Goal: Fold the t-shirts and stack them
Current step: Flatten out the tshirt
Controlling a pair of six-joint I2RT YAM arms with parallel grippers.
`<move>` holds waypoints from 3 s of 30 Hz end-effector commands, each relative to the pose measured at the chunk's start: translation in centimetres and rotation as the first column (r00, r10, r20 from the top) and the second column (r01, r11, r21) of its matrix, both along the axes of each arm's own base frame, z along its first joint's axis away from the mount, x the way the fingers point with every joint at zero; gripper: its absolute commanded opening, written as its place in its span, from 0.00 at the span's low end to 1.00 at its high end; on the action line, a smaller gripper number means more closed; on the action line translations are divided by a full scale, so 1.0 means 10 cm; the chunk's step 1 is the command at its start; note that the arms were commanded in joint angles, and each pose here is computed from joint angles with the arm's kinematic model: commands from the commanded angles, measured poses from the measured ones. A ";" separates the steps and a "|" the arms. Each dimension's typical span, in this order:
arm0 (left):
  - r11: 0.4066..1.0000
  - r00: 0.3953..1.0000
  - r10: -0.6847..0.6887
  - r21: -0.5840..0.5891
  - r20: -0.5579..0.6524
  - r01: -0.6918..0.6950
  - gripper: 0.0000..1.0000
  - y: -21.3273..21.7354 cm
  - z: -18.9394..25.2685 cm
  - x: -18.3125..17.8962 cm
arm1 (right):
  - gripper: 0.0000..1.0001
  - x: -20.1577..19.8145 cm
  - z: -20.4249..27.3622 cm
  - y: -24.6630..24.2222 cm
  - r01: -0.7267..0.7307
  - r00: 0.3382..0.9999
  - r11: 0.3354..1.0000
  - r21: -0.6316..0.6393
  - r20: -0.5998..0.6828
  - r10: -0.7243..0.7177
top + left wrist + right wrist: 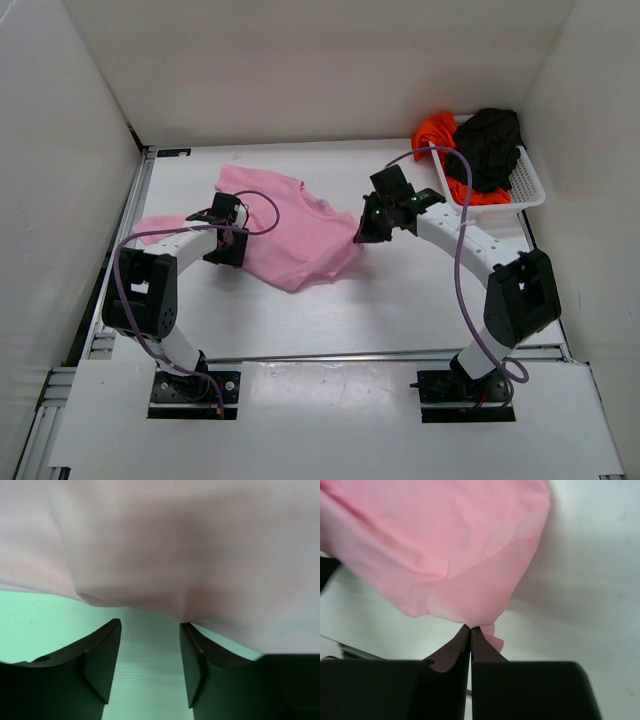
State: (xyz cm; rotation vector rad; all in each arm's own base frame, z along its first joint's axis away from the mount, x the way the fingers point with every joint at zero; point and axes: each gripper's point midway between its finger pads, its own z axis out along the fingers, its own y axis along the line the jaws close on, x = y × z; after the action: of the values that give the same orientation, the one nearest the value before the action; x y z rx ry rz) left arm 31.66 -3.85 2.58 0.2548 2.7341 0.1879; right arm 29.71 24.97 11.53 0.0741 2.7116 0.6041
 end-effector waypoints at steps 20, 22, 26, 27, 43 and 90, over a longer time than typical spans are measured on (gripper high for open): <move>0.999 0.999 -0.043 -0.010 0.001 0.043 0.33 -0.26 -0.09 0.40 | 0.00 0.33 0.52 -0.09 0.033 0.997 0.994 0.108 0.067 -0.040; 0.998 0.999 -0.050 -0.031 0.018 0.050 0.37 -0.28 0.01 0.37 | 0.00 0.34 0.49 -0.14 0.044 0.997 0.994 0.104 0.059 -0.050; 0.995 0.997 -0.062 -0.069 0.049 0.066 0.46 -0.32 0.15 0.29 | 0.00 0.39 0.52 -0.21 0.057 0.995 0.993 0.105 0.071 -0.065; 0.996 0.997 -0.062 -0.068 0.047 0.065 0.47 -0.31 0.14 0.25 | 0.00 0.37 0.49 -0.22 0.058 0.996 0.993 0.100 0.064 -0.064; 0.998 0.999 -0.034 -0.050 0.020 0.035 0.61 -0.28 -0.02 0.55 | 0.00 0.39 0.57 -0.27 0.067 0.994 0.990 0.122 0.074 -0.076; 0.660 0.759 -0.651 -0.487 0.010 0.572 0.52 -2.39 0.92 -0.90 | 0.00 0.71 2.90 -0.59 0.111 0.799 0.942 0.318 0.536 -0.275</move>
State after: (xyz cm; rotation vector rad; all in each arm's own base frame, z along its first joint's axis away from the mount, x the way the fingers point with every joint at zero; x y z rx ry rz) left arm 23.18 -24.71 9.93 1.0040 2.6231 -0.5536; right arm 36.29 21.20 40.68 0.1318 2.0123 0.8516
